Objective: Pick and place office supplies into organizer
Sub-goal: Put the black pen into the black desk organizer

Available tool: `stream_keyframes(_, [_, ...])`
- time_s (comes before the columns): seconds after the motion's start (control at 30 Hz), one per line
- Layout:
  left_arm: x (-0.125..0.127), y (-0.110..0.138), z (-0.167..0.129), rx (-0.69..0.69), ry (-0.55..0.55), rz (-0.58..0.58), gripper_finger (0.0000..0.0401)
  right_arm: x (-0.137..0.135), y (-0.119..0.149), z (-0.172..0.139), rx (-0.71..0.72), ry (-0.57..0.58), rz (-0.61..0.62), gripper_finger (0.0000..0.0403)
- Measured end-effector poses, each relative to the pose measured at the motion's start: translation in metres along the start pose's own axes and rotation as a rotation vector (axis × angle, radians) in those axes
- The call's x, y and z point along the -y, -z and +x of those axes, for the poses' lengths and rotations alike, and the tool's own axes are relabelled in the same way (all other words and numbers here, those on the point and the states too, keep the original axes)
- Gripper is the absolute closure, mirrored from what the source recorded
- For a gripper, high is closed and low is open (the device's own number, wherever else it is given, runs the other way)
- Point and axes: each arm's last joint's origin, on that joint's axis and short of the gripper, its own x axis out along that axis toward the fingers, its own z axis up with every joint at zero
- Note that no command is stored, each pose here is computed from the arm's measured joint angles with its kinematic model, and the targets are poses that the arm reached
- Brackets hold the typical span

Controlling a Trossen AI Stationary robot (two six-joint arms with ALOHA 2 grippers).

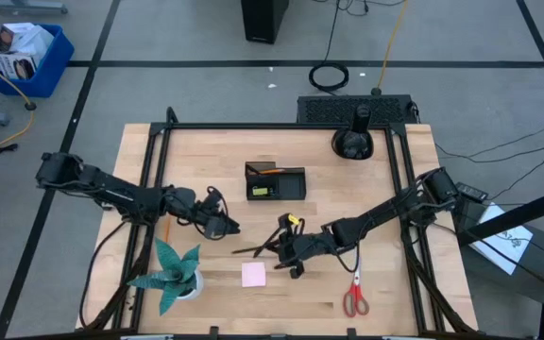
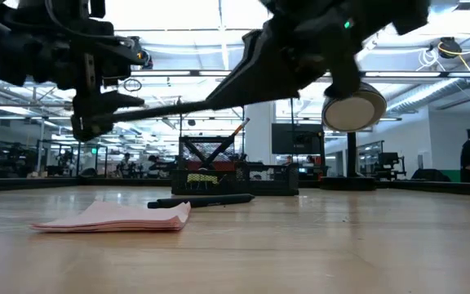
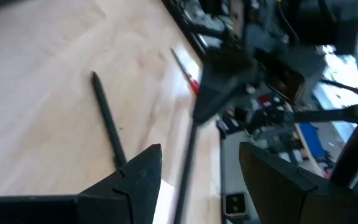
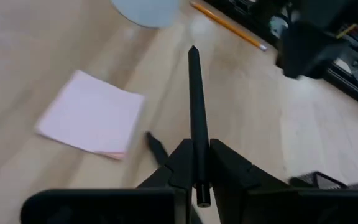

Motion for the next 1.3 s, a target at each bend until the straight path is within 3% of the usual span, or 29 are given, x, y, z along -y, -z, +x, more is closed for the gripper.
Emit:
stream_keyframes(0.7, [0.000,0.010,0.010,-0.036,0.021,-0.001,0.0183,0.032,0.003,0.009,0.050,0.044,-0.035,0.0370])
stream_keyframes(1.3, [-0.004,0.023,0.010,-0.085,-0.076,0.027,0.0183,0.046,0.000,0.010,0.109,0.046,-0.057,0.0372])
